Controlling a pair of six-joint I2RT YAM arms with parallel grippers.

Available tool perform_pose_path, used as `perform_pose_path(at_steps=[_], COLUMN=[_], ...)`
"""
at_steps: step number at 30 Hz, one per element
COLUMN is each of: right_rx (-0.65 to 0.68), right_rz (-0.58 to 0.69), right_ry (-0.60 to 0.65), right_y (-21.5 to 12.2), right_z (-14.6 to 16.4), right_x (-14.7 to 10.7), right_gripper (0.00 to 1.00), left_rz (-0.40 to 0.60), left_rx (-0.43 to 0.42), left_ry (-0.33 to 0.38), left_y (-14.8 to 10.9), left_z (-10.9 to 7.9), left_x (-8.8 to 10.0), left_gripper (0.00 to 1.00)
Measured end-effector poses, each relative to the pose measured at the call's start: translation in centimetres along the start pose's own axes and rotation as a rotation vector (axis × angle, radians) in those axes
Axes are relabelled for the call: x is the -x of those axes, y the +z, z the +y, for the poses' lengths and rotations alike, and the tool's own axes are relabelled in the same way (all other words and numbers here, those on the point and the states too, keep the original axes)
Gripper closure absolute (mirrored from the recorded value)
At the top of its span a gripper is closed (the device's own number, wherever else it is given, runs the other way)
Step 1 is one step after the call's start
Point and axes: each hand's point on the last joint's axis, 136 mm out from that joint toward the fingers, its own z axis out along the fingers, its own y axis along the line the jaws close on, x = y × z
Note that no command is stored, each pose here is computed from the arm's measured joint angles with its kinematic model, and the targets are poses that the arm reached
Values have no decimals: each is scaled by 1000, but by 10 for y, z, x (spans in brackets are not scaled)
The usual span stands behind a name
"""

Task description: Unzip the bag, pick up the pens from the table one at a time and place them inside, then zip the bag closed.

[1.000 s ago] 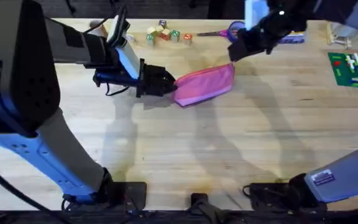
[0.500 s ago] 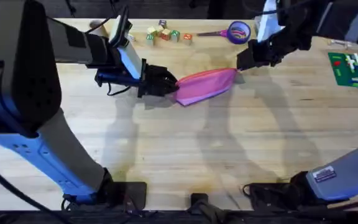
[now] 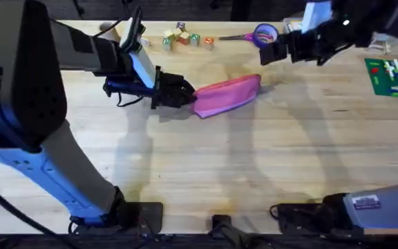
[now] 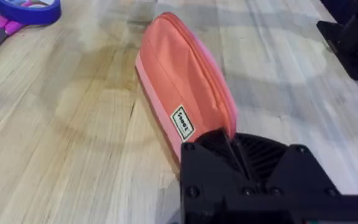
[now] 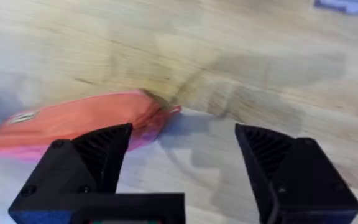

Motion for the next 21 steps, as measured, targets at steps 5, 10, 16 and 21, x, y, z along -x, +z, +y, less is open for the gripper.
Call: perform_pose_path(at_steps=[5, 10, 16, 21], right_rx=[18, 47, 67, 73], right_rz=[-37, -76, -148, -149], right_ry=[-61, -150, -209, -223], right_y=[-32, -64, -90, -93], right_z=[21, 49, 68, 72], right_x=[1, -2, 3, 1], right_gripper=[5, 4, 4, 4], left_rz=[0, 2, 3, -9], left_rx=[0, 0, 0, 5], left_ry=[0, 0, 0, 1], left_y=[0, 0, 0, -1], left_z=[0, 0, 0, 1], left_x=[0, 0, -1, 1], left_gripper=[959, 959, 946, 195])
